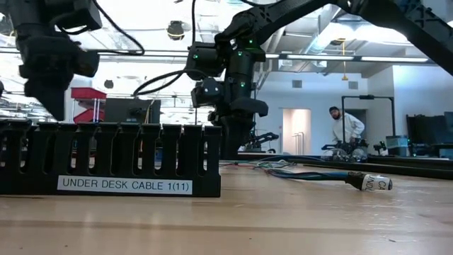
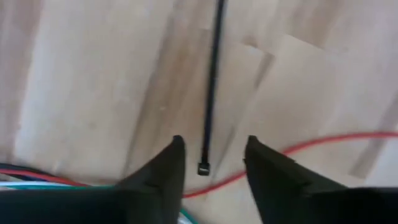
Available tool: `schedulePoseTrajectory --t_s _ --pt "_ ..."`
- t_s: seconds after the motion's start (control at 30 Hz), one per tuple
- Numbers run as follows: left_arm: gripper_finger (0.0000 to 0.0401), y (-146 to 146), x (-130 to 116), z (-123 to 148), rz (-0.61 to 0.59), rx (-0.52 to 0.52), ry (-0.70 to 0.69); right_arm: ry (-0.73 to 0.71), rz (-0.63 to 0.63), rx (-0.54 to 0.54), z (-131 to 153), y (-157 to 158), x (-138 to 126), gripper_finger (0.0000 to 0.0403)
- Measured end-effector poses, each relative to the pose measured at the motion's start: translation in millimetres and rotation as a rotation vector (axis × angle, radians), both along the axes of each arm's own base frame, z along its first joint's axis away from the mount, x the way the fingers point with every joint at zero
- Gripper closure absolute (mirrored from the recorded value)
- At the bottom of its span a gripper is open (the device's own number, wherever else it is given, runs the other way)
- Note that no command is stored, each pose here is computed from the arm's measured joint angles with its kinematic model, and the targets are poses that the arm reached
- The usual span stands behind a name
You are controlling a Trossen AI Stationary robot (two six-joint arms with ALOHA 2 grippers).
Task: Ziptie cables
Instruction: Wrap the cable wires with the black zip tie
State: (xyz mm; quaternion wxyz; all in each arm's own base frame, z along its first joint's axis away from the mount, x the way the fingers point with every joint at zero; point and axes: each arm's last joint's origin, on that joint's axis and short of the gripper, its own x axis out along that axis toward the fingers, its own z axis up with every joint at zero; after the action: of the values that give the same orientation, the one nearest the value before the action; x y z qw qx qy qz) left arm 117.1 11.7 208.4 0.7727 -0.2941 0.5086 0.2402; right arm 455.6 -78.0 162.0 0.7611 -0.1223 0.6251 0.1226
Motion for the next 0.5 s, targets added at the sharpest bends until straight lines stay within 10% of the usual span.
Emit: schedulePoseTrajectory --t_s 0.2,0.5 --pt "0.0401 1.0 2.3 -12.3 0.039 0.014 -0.024 0.068 -0.124 0.044 22.7 -19.2 -8.0 0.0187" --pt "0.0401 -2.6 13.9 -43.5 0.239 -0.253 -0.207 -0.012 -0.453 0.361 77.4 -49.6 -27.5 0.0224"
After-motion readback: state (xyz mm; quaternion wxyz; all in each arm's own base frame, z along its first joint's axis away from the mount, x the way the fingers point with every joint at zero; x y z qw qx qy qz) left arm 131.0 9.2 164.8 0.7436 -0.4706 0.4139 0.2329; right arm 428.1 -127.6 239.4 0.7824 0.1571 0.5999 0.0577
